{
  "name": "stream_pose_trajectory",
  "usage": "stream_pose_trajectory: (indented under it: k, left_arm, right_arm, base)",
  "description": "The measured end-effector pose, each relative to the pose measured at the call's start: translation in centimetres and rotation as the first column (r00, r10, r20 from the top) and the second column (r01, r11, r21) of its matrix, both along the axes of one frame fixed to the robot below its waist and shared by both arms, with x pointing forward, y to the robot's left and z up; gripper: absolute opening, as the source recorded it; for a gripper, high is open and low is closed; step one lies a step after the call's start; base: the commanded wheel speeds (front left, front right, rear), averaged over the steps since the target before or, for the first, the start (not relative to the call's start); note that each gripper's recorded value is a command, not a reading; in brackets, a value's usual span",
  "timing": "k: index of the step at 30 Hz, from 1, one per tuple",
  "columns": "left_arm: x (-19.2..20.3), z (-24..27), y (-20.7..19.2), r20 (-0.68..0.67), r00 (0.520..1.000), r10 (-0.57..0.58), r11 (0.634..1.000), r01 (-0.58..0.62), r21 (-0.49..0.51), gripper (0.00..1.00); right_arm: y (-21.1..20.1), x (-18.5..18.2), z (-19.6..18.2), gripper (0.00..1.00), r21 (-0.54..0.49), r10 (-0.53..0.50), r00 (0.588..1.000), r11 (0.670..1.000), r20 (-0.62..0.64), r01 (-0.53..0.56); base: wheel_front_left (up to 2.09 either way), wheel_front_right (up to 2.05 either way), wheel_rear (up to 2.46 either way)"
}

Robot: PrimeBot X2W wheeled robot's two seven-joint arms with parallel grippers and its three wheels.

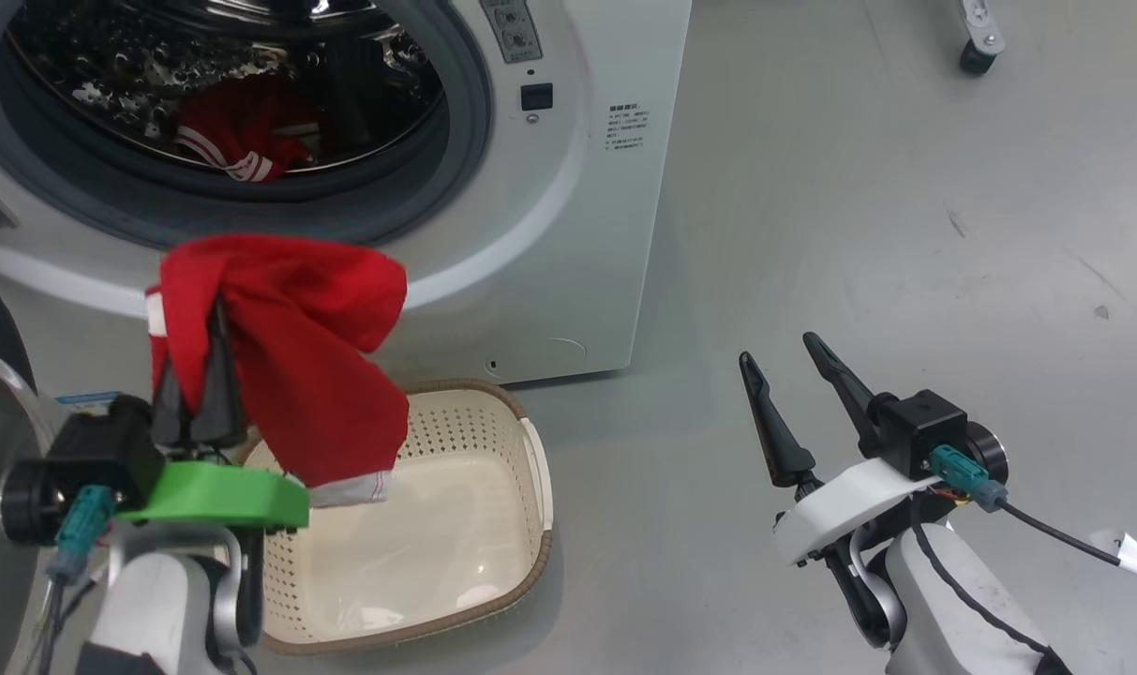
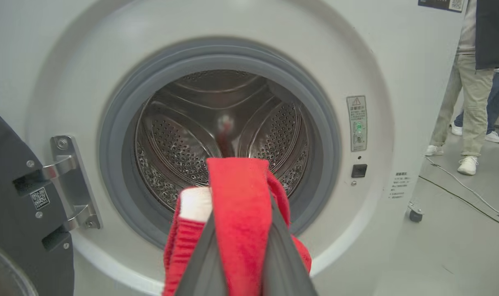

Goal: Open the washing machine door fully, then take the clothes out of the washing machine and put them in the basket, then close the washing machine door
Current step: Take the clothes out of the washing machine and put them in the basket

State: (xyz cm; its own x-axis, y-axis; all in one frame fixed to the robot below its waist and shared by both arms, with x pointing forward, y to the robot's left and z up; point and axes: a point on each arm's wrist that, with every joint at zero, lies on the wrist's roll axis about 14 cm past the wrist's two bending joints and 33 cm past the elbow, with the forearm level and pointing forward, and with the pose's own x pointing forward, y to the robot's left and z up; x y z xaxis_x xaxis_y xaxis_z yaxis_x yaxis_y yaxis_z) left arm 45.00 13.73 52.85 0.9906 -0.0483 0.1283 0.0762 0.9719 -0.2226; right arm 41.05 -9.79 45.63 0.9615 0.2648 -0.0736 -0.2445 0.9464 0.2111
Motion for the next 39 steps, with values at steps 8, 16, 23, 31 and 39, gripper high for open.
stream_pose_trajectory:
  k: [8, 16, 23, 31, 39]
  left_arm:
    - [-2.3, -4.8, -0.3, -0.154, 0.988, 0.003, 0.999, -0.009, -0.040, 0.00]
    - [-3.2, -9.0, -0.6, -0.283, 0.959, 0.000, 0.996, -0.027, -0.089, 0.00]
    - [-3.7, -12.8, -1.5, -0.388, 0.921, -0.027, 0.996, -0.006, -0.084, 0.00]
    - [-2.9, -17.6, -2.3, -0.511, 0.858, -0.050, 0.993, -0.011, -0.115, 0.00]
    - [-1.0, -22.0, -3.6, -0.602, 0.795, -0.075, 0.993, 0.005, -0.117, 0.00]
  right_arm:
    - [-0.3, -0.3, 0.5, 1.00, -0.002, -0.004, 1.000, 1.000, 0.015, 0.004]
    - [-0.7, -0.1, 0.3, 1.00, -0.008, -0.012, 1.000, 1.000, 0.012, 0.012]
    - [-1.2, 0.4, -0.4, 1.00, -0.009, -0.029, 1.000, 1.000, -0.001, 0.028]
    - [-1.5, 2.4, -1.3, 1.00, -0.026, -0.026, 1.000, 0.999, -0.005, 0.026]
    - [-2.2, 4.3, -2.8, 1.00, -0.040, -0.036, 0.999, 0.999, -0.020, 0.035]
  base:
    - [0.00, 0.00, 0.00]
    - [0.00, 0.00, 0.00]
    - [0.00, 0.00, 0.00]
    - [0.00, 0.00, 0.00]
    - [0.00, 0.00, 0.00]
